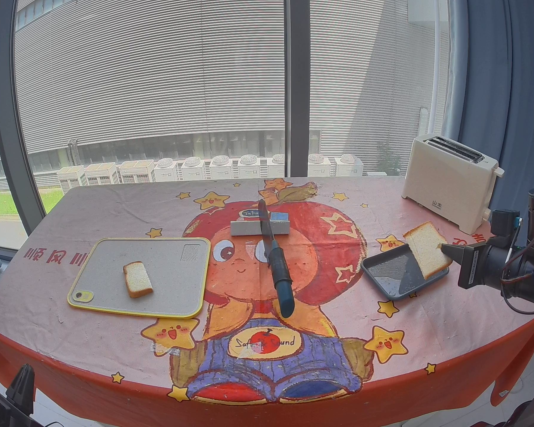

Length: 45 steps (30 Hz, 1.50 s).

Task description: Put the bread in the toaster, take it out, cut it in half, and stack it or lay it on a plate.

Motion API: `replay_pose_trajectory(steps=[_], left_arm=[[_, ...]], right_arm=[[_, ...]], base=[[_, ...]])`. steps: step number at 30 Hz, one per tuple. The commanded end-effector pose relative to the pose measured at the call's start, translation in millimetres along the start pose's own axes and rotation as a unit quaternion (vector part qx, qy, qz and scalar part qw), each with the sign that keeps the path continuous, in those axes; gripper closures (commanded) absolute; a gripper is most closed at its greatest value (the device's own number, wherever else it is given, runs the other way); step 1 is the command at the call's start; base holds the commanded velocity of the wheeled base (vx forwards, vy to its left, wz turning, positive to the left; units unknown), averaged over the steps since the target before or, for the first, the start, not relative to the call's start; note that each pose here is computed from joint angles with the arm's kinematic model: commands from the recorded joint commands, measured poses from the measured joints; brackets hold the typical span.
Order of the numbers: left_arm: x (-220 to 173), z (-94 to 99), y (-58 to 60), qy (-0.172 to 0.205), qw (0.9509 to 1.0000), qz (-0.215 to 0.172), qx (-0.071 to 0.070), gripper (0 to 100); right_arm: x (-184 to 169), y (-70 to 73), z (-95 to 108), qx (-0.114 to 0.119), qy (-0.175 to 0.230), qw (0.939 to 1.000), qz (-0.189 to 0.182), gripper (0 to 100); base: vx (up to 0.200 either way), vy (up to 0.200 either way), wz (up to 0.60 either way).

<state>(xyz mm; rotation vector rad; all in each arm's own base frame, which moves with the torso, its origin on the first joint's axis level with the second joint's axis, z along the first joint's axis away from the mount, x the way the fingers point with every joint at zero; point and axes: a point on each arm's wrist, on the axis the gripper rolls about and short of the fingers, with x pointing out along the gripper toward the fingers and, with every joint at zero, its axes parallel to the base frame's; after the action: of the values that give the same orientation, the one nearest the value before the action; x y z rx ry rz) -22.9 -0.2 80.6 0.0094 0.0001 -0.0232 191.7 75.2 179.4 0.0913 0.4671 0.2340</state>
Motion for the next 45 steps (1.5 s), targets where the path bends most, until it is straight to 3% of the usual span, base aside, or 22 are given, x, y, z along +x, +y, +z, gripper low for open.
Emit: replay_pose_trajectory(steps=[1,11,19,37,45], left_arm=[[0,-5.2,0.0,0.001,1.0000,0.000,0.000,100],[0,-5.2,0.0,0.001,1.0000,0.000,0.000,100],[0,-5.2,0.0,0.001,1.0000,0.000,0.000,100],[0,-5.2,0.0,0.001,1.0000,0.000,0.000,100],[0,-5.2,0.0,0.001,1.0000,0.000,0.000,100]], right_arm=[[7,-0.8,-2,-0.007,0.012,0.9999,-0.001,100],[21,-4.0,8,-0.014,-0.016,0.9998,0.004,100],[31,-8.8,5,-0.010,-0.001,0.9999,-0.004,100],[67,-13.5,-19,-0.013,0.073,0.9970,-0.021,100],[70,-15.9,-20,-0.011,0.077,0.9967,-0.025,100]], base=[[0.000,0.000,0.00],[0.000,0.000,0.00],[0.000,0.000,0.00],[0.000,0.000,0.00],[0.000,0.000,0.00]])
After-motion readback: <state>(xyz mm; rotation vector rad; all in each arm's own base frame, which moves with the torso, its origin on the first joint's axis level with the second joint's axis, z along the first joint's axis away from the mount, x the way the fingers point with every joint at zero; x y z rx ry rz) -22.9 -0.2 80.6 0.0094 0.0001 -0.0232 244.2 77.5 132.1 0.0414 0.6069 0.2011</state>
